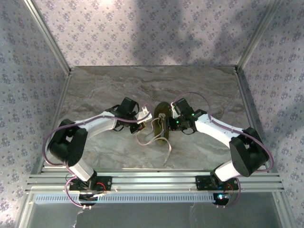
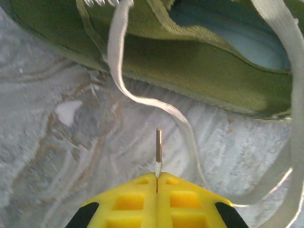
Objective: Tie the shoes
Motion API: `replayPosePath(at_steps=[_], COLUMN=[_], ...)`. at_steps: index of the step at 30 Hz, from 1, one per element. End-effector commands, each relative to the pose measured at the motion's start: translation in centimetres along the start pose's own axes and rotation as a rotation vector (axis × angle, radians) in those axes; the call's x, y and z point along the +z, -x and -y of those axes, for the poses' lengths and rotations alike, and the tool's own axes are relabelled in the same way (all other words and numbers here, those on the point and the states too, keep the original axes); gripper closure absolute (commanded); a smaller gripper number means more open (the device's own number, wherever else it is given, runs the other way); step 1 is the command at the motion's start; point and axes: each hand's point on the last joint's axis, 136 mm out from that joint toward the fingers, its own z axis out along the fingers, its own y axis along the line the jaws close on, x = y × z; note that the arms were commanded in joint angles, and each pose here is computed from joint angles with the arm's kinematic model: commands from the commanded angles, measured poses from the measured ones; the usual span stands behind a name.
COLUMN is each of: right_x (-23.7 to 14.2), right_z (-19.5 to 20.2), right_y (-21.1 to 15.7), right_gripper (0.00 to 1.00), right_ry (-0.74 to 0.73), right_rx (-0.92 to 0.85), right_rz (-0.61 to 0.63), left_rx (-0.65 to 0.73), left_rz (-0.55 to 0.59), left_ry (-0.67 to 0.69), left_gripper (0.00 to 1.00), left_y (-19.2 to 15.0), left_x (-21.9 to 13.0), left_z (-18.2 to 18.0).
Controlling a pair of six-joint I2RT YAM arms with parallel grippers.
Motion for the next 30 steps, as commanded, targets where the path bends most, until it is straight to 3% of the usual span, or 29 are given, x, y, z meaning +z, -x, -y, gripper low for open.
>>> replayPosePath(at_steps=[1, 11, 24, 30], right_x=[0.8, 1.8, 2.0, 1.6], right_z=[0.5, 0.9, 0.6, 0.8], right_y=[0.3, 0.8, 0.7, 0.7], right_gripper=[0.54, 0.69, 0.72, 0.75], right_ry=[-0.016, -0.003, 0.015, 0.005], right_rx=[0.037, 0.052, 0.053, 0.047], right_rz=[0.001, 0.025, 0.024, 0.031], left_rx=[0.157, 0.301, 0.396, 0.397], left_rz=[0.035, -0.015, -0.115, -0.019], left_ry=[-0.038, 0.042, -0.035, -0.079], left_gripper=[1.00, 1.00, 1.00, 1.00], left_y=[1.4, 1.4, 0.4, 1.4], left_x=[0.1, 2.6, 5.4, 4.6], left_z=[-0.6, -3.7, -2.6, -0.8])
